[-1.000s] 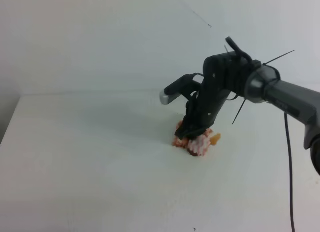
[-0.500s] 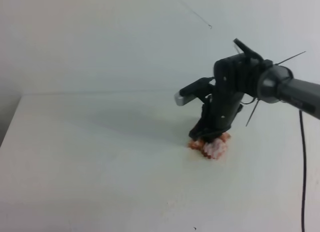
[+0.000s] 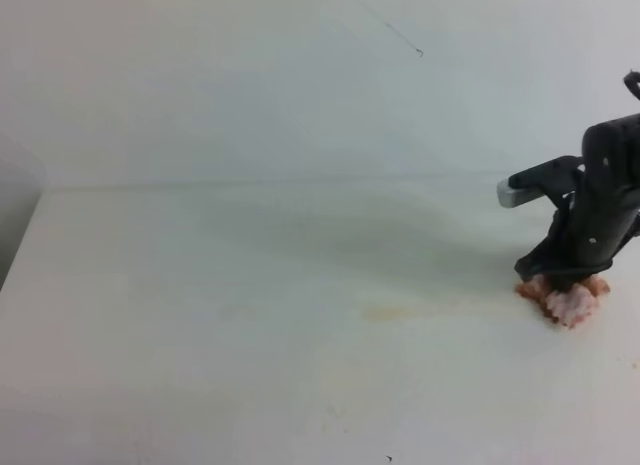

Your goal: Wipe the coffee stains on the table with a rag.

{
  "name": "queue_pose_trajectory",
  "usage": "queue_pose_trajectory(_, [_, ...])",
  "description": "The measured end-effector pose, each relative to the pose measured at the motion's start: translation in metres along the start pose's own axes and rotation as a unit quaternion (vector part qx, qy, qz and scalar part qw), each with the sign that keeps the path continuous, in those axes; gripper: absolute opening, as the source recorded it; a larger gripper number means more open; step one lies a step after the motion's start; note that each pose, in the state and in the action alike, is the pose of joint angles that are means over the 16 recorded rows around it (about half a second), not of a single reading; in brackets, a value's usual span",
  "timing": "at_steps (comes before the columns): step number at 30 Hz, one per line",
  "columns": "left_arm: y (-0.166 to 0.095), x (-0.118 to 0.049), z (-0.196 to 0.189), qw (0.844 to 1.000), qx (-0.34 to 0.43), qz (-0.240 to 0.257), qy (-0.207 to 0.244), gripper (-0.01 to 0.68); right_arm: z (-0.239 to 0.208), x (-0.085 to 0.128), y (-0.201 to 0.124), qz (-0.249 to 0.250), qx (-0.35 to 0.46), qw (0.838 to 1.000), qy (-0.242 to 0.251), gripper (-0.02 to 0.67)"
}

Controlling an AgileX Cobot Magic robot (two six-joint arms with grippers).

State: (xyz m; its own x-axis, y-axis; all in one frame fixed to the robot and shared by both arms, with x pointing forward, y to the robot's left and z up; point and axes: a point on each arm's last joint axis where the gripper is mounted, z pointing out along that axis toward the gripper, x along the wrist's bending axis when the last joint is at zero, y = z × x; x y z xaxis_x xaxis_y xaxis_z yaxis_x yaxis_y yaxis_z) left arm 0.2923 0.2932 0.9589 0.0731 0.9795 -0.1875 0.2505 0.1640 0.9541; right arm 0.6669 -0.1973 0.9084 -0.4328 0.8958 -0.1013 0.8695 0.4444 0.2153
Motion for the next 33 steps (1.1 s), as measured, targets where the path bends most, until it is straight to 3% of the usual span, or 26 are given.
queue_pose_trajectory(4, [0.0,0.0,0.0,1.0,0.0,0.0,0.0,0.0,0.0,0.003,-0.006,-0.002,-0.005,1.0,0.002,0.033])
queue_pose_trajectory(8, [0.0,0.0,0.0,1.0,0.0,0.0,0.0,0.0,0.003,0.031,-0.001,-0.023,-0.028,0.999,0.016,0.033])
queue_pose_trajectory(20, [-0.001,0.0,0.0,1.0,0.0,0.0,0.0,0.0,-0.007,0.205,0.004,-0.179,-0.105,0.974,0.093,0.03])
queue_pose_trajectory(24, [-0.001,0.0,0.0,1.0,0.0,0.0,0.0,0.0,-0.016,0.248,-0.007,-0.224,-0.112,0.962,0.11,0.03])
queue_pose_trajectory(29, [-0.001,0.0,0.0,1.0,0.0,0.0,0.0,0.0,-0.023,0.268,-0.015,-0.257,-0.113,0.953,0.111,0.028])
queue_pose_trajectory(33, [0.0,0.0,0.0,1.0,0.0,0.0,0.0,0.0,-0.021,0.252,-0.014,-0.245,-0.113,0.958,0.101,0.028])
